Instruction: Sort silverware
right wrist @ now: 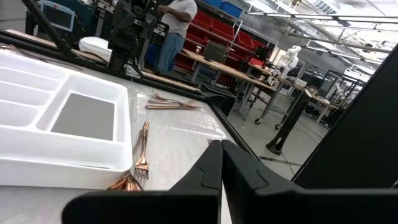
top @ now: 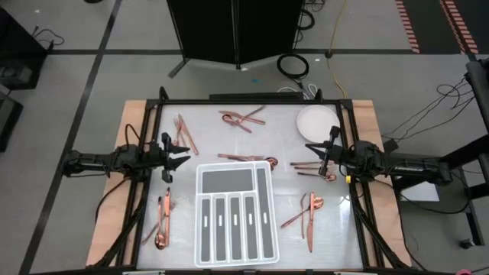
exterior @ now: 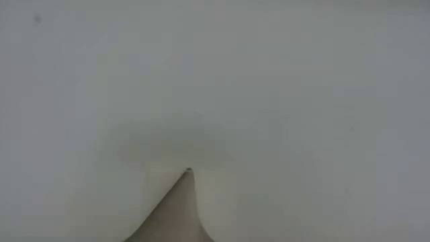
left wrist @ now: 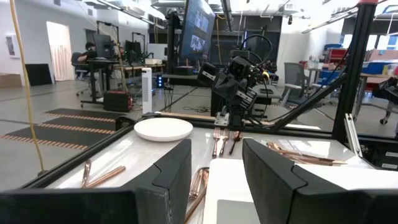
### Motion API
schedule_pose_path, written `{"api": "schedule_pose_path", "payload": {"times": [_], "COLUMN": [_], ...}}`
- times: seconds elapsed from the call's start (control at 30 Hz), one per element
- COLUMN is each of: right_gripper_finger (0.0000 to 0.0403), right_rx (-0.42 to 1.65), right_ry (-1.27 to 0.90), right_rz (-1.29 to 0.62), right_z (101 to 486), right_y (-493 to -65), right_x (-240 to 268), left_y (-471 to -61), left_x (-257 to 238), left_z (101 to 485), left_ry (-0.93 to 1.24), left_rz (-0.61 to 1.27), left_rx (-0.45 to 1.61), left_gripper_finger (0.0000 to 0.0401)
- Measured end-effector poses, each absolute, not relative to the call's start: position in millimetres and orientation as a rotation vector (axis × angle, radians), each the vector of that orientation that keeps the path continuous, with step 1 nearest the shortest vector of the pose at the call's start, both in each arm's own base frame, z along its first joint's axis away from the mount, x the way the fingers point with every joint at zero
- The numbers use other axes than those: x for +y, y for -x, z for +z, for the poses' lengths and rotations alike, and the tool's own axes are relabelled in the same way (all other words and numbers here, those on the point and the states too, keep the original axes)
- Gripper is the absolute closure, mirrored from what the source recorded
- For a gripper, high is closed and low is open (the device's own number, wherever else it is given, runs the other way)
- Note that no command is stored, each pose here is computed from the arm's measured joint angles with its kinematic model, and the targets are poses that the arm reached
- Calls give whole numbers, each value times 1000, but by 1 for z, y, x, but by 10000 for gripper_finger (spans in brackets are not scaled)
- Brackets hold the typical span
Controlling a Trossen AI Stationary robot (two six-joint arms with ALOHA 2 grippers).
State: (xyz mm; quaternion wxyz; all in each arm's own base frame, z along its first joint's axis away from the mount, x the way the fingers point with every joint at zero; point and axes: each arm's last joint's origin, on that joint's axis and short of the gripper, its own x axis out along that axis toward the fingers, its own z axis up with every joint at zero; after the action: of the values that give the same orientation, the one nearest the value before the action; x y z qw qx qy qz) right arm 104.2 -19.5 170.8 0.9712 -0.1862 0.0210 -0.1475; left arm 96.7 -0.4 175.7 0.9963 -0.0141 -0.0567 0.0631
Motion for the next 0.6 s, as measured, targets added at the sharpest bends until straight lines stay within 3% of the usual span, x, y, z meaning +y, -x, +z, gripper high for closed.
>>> {"api": "schedule_pose_path", "payload": {"times": [0.47,0.6], "right_gripper_finger": [403,403], "right_rx": [43,51], "right_ry": [383,502], "right_rz": [-297,-298], "right_z": [171,172], "right_y": [-104,-104], "right_x": [-19,-19], "left_y": [-97,-97], "left_x": [0,0], "left_z": [176,176], "left_ry": [29,29], "left_rz": [126,127], "left_rx": [-113,-119], "left_gripper_finger": [256,256]}}
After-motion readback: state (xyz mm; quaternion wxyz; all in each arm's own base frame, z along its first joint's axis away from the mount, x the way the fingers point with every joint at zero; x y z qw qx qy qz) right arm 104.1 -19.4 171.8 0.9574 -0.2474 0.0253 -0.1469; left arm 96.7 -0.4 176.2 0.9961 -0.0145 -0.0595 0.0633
